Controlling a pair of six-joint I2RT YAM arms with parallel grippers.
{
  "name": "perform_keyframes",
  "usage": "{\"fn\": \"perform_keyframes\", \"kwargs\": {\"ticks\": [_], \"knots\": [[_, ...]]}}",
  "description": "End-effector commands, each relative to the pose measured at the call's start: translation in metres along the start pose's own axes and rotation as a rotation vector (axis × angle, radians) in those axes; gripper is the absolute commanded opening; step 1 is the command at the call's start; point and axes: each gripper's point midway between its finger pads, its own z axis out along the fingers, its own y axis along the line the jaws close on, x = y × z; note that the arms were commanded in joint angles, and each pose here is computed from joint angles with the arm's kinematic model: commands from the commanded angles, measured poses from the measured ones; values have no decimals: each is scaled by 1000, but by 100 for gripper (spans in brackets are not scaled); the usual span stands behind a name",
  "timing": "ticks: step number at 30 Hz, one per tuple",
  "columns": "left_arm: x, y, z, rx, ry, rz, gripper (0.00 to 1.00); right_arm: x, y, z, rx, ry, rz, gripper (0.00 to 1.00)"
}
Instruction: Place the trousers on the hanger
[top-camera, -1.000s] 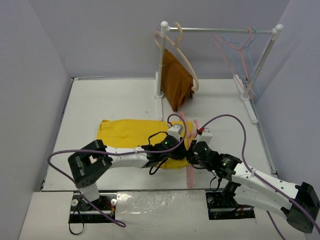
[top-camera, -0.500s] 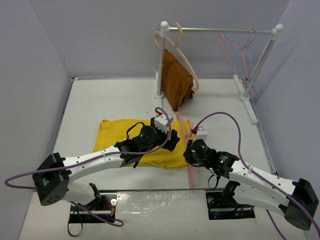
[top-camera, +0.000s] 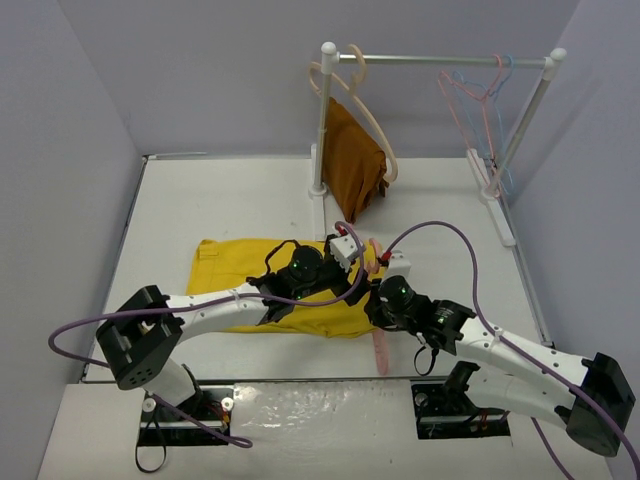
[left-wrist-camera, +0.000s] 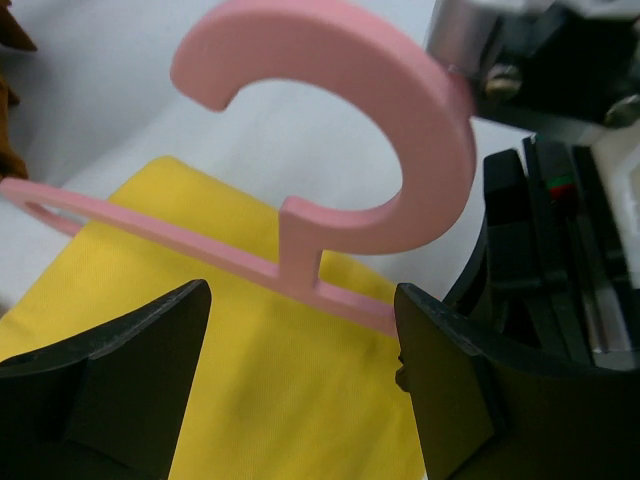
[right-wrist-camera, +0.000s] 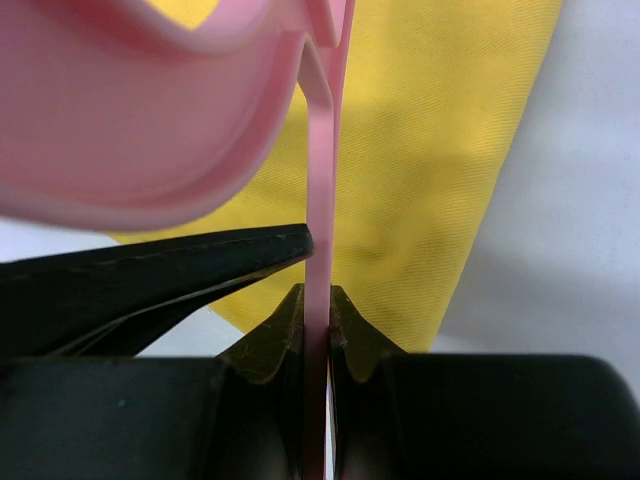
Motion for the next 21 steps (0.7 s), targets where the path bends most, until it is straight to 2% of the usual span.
{"fn": "perform_keyframes", "kwargs": {"ticks": [1,14,21], "knots": [[-78,-11,1,104,-244,50,71,-35,32,-9,-110,-96,24,0],[-63,-9,19,200,-221,5,67,-40,36,-13,-135,-113,27,0],[-60,-7,23,212,-227,14,60,-40,39,-13,-146,-113,31,0]]}}
